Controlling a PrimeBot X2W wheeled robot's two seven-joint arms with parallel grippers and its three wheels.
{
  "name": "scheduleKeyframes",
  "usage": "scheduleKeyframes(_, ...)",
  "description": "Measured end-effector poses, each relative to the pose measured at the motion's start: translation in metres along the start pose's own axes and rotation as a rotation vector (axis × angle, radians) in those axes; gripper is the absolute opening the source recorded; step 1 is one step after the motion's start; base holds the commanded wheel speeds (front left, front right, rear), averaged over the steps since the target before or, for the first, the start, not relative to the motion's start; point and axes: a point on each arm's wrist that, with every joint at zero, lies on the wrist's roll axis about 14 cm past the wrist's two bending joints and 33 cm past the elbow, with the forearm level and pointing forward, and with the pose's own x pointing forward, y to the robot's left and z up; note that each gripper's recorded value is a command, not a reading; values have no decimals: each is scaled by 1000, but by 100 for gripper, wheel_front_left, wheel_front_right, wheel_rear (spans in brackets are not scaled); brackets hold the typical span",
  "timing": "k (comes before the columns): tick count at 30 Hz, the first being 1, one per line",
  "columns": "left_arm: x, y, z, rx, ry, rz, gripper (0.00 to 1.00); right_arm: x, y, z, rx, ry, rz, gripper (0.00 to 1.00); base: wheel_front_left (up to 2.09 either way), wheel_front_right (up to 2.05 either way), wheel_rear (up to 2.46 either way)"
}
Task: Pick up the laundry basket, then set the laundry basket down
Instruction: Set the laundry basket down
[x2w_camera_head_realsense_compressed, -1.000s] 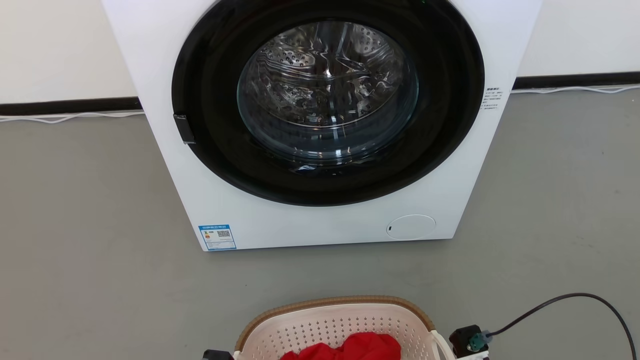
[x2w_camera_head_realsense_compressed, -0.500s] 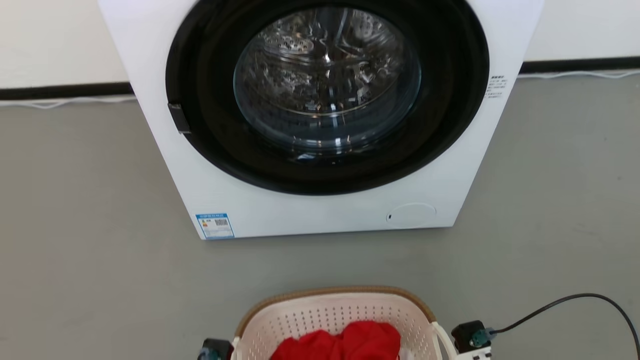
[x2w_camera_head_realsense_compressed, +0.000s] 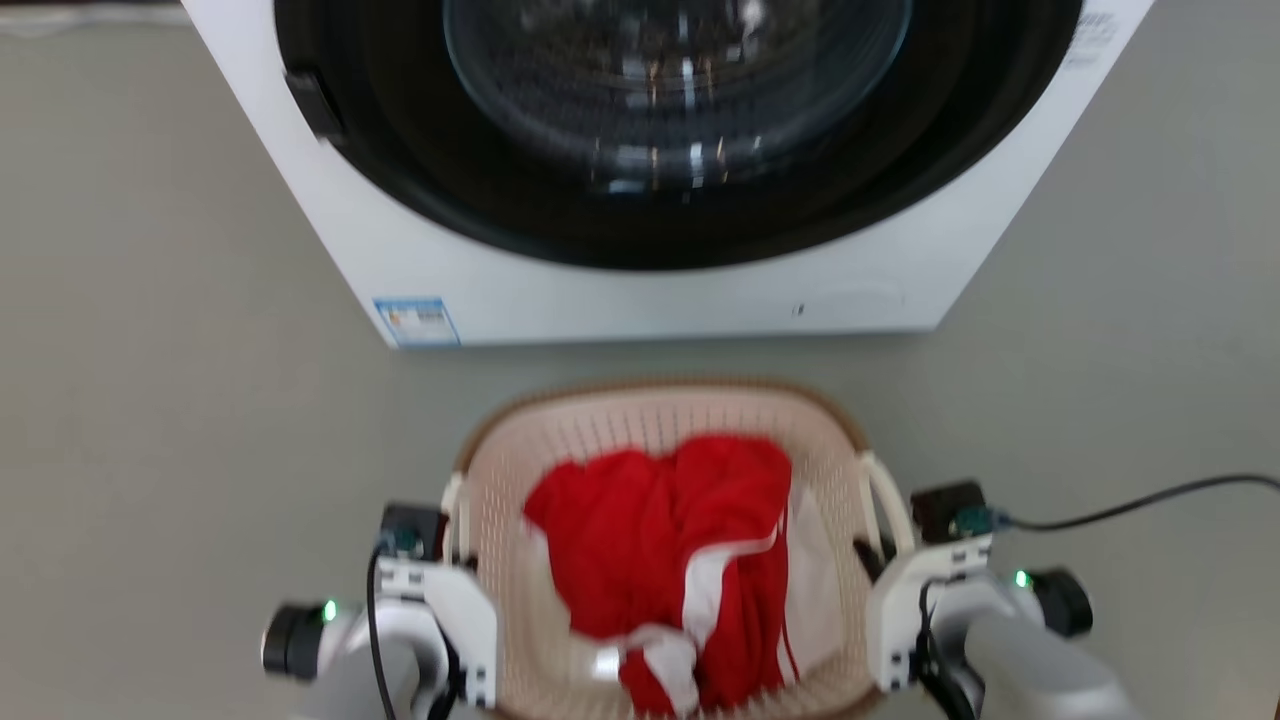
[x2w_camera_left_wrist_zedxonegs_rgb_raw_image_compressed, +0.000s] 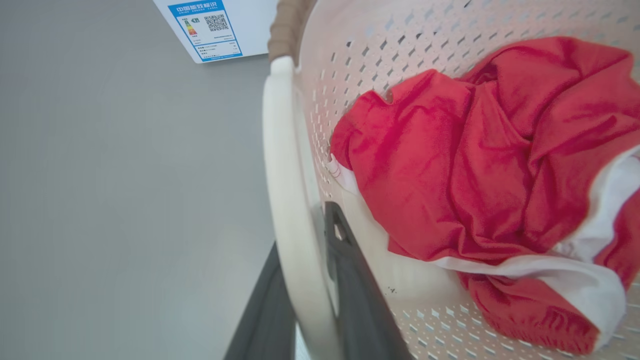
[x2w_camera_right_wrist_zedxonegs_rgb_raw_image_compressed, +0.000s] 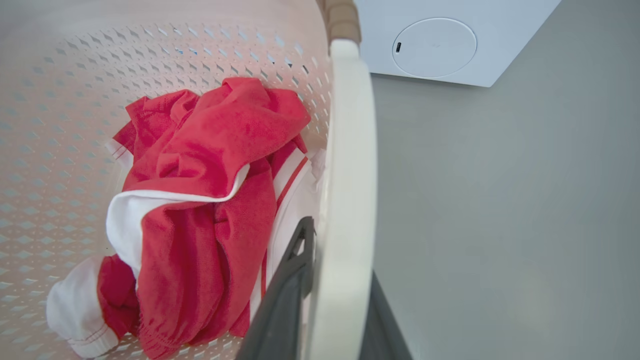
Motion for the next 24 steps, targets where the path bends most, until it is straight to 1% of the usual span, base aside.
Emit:
scheduleKeyframes(9, 47, 15, 25, -15, -27, 5, 0, 48, -18, 23, 8, -43, -8, 0, 0, 0, 0)
scheduleKeyframes(18, 89, 30, 23, -36, -9, 9, 0, 94, -33, 25, 26, -24, -13, 0, 0, 0, 0)
scheduleKeyframes(24, 120, 38, 27, -45, -18, 8, 0, 123, -46, 33, 55, -42, -24, 0, 0, 0, 0)
